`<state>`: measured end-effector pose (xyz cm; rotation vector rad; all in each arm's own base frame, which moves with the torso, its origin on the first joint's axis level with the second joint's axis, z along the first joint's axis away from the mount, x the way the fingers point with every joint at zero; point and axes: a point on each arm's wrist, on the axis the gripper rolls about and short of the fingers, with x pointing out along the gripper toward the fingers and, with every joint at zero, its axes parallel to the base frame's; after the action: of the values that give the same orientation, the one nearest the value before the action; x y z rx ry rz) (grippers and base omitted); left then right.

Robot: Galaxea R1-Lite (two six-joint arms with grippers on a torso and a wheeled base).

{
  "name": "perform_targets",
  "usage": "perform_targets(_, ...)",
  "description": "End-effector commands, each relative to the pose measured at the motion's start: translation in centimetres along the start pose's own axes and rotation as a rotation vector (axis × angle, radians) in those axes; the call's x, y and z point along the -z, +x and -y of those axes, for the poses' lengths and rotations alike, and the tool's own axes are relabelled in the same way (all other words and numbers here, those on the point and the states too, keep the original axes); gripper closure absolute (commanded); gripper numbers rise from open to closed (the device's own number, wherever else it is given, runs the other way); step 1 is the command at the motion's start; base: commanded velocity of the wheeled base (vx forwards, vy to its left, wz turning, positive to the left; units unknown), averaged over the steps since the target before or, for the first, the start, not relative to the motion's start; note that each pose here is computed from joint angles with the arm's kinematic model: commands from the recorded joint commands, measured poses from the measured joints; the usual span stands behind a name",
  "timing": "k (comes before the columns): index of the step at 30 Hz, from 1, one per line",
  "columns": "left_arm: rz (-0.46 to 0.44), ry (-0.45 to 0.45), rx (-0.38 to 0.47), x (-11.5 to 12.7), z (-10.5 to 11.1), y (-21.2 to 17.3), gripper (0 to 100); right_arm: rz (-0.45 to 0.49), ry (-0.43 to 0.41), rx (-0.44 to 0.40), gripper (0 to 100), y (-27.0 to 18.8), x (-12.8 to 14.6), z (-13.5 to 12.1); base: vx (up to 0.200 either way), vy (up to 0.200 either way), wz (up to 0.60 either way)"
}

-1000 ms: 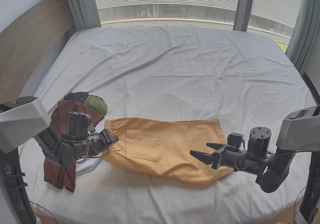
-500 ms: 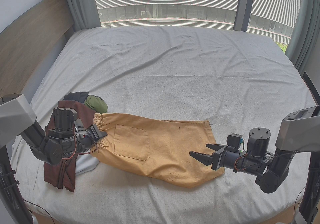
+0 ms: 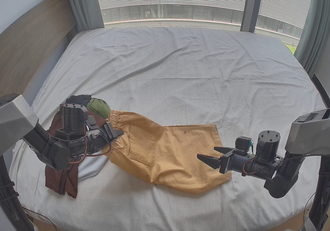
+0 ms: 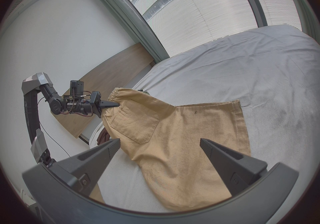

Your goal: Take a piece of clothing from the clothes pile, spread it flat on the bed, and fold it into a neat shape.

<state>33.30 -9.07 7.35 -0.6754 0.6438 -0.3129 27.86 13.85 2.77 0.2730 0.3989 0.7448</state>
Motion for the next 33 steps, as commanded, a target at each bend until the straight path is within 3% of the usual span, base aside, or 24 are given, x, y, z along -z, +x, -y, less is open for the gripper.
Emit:
perform_targets(1,0.001,0.021,0.044,0.1,1.8,0.4,100,0.016,0.0,0.01,0,-0.2,-0.4,0.3,0.0,0.0,0.0)
perform_targets(19,-0.107,0.008,0.205,2.4,10.2,3.1,100,0.134,-0.008,0.08,0,-2.1,-3.7,2.3,0.0,0.0,0.0)
perform_targets(33,-0.194,0.031,0.185,5.9,11.1,7.3,100,0.178,-0.007,0.118,0,-2.3,-4.8,3.8,0.0,0.0,0.0)
